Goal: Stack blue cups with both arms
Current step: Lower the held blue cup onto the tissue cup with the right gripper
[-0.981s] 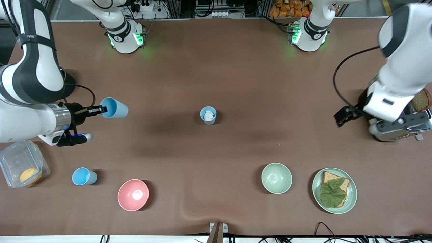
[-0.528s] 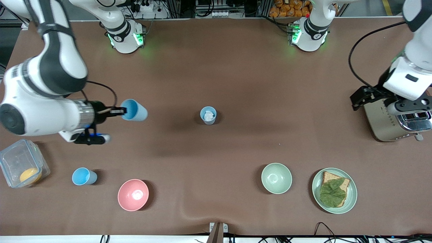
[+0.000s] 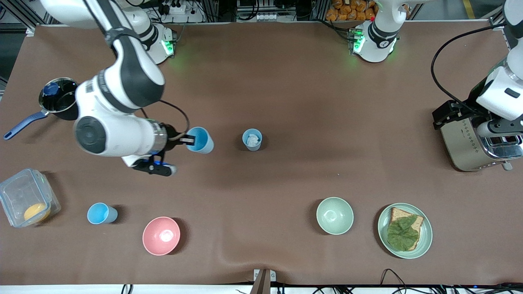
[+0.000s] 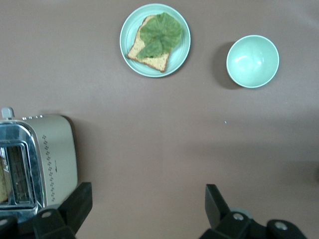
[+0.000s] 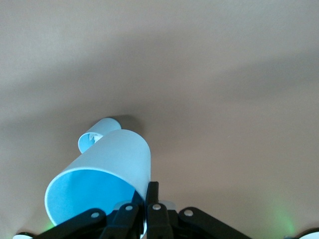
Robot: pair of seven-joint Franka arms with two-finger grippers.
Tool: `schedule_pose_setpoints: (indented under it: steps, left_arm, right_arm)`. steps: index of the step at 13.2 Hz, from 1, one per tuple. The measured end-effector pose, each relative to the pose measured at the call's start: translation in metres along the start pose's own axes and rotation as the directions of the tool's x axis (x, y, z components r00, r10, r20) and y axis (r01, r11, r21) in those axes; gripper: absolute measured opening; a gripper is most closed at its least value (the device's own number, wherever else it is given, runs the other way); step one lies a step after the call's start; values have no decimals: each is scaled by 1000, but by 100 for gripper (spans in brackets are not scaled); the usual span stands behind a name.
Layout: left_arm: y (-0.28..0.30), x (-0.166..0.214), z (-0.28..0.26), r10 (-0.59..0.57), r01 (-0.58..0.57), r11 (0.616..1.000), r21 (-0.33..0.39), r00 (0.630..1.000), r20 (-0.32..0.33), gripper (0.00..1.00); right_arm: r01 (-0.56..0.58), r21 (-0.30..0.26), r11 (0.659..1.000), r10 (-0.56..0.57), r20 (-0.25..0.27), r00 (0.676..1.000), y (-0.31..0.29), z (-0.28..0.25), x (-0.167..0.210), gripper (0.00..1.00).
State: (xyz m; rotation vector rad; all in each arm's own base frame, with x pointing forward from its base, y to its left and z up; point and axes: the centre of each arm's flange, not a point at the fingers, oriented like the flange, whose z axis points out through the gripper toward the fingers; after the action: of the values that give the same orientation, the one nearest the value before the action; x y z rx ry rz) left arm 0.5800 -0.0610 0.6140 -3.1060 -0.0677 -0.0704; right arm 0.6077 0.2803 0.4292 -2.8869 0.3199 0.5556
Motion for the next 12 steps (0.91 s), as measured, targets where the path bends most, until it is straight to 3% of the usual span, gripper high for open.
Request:
schedule_pose_setpoints:
  steps: [3,7,12]
  left_arm:
    - [-4,-4,-4,-6,6,1000,0,1000,8,100]
    - [-4,-5,-5,-6,6,1000,1,1000,11,100]
    - [-4,-5,-5,-6,6,1000,1,1000,11,100]
  right_arm:
    - [-25,-48,999,27,23,999,-49,47,-37,4]
    - [-95,-66,993,93,-42,995,-127,142,-110,4]
    - [-148,-48,988,143,-86,986,-107,158,-87,4]
